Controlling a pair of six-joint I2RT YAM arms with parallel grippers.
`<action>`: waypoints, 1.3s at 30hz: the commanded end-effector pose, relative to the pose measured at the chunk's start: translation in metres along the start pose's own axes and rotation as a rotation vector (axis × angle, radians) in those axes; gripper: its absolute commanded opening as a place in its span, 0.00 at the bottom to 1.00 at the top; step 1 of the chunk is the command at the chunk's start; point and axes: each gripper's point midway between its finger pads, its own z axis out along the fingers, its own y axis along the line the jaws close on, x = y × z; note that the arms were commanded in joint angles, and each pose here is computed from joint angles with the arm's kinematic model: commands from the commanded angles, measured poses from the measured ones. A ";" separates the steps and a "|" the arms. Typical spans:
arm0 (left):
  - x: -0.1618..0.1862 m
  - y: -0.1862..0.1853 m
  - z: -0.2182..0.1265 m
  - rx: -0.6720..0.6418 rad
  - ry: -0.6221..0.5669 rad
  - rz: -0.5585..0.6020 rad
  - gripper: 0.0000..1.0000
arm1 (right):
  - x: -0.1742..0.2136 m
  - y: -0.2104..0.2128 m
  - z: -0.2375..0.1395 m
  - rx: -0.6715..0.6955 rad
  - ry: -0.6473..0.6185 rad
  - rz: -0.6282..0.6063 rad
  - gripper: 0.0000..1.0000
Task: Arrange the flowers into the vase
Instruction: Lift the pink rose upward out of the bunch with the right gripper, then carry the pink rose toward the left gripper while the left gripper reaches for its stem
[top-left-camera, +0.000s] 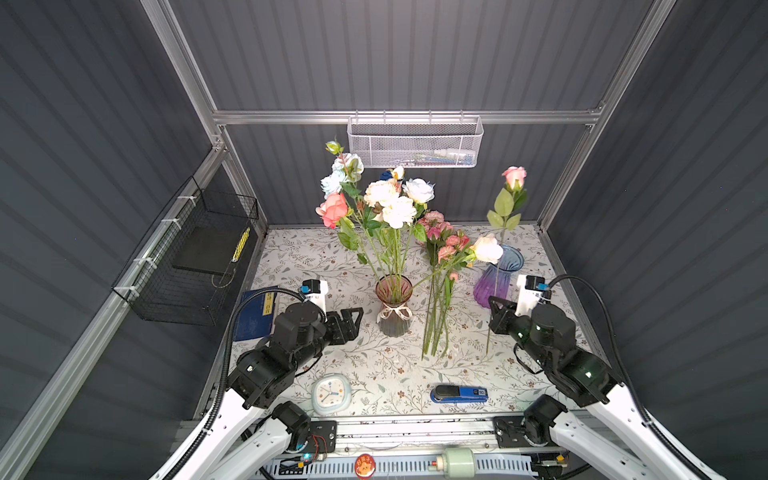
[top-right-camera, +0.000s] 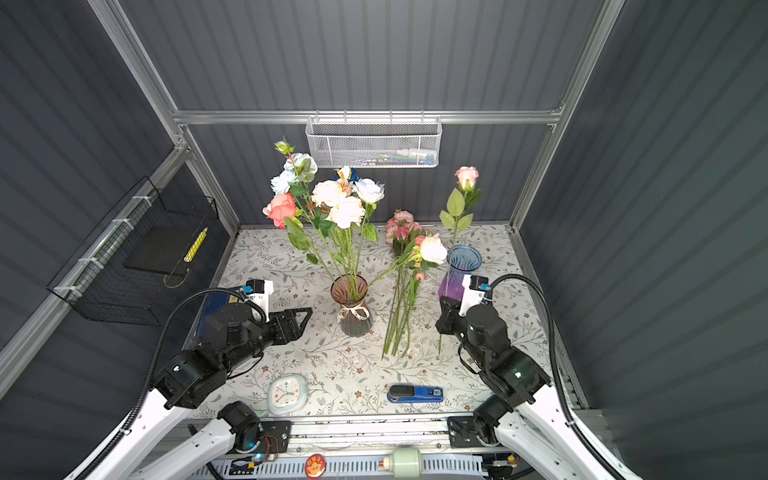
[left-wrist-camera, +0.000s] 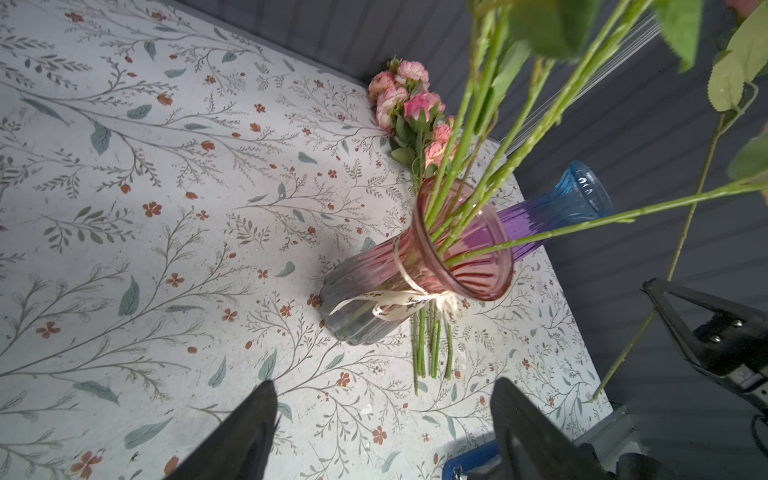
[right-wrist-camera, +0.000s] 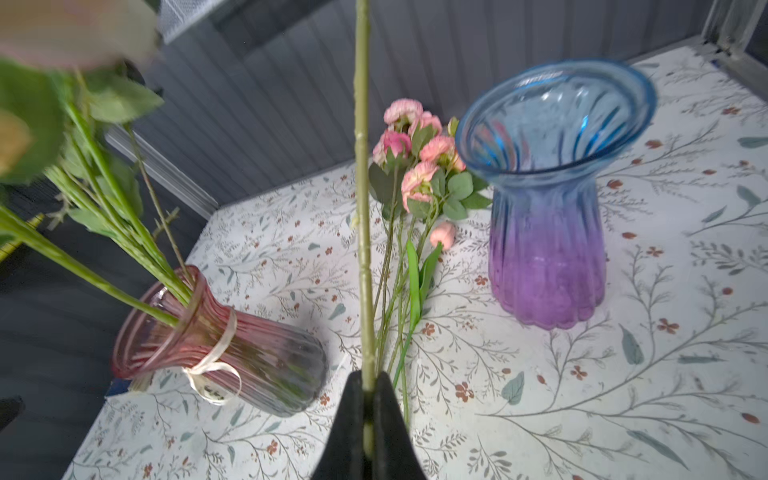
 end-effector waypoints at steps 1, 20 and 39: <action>-0.023 -0.026 -0.017 0.096 -0.056 0.006 0.85 | -0.034 -0.002 -0.024 0.017 -0.119 0.029 0.00; -0.108 -0.196 -0.082 0.799 -0.196 0.264 0.89 | -0.093 0.165 -0.100 -0.648 -0.132 -0.165 0.00; -0.119 -0.233 -0.094 1.000 -0.203 0.332 0.59 | -0.040 0.280 -0.080 -0.843 0.040 -0.306 0.00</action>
